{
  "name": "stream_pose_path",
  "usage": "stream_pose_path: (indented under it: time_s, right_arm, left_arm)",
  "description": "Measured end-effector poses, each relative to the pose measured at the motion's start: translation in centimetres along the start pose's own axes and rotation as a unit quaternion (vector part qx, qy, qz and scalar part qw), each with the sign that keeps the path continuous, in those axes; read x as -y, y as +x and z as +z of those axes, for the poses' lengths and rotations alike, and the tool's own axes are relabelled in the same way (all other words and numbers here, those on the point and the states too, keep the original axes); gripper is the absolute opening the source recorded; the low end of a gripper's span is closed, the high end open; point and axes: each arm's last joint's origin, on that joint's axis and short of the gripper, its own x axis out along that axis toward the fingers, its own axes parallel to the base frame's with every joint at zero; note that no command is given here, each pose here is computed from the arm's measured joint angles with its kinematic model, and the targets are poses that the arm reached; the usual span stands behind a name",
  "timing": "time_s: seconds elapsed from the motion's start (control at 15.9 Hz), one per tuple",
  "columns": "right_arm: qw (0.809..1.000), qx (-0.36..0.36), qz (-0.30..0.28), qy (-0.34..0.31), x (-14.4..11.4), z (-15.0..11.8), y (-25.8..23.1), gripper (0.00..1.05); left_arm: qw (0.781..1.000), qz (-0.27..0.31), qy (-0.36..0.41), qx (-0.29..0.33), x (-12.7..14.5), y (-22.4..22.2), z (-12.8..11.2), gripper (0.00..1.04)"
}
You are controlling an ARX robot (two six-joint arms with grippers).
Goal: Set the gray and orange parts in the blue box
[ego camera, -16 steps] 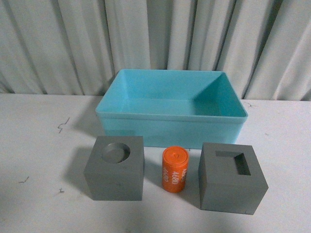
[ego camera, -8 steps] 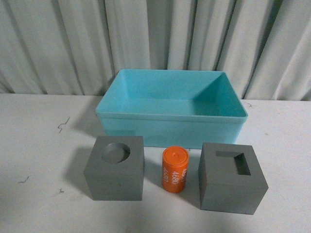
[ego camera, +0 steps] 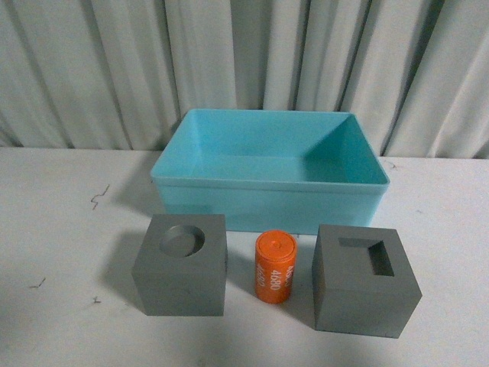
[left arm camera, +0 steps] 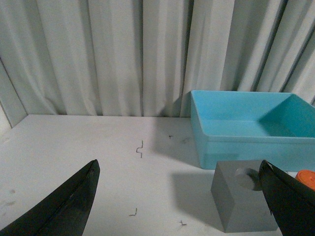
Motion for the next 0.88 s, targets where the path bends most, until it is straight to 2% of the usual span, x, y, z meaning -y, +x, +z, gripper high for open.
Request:
stream_pose_path:
  time_s: [0.82, 0.88]
  right_arm:
    - [1.000, 0.000, 0.000, 0.000, 0.00, 0.00, 0.00, 0.98]
    - [0.998, -0.061, -0.024, 0.012, 0.01, -0.18, -0.08, 0.98]
  left_arm:
    - [1.000, 0.000, 0.000, 0.000, 0.00, 0.00, 0.00, 0.98]
    - [1.000, 0.000, 0.000, 0.000, 0.00, 0.00, 0.00, 0.98]
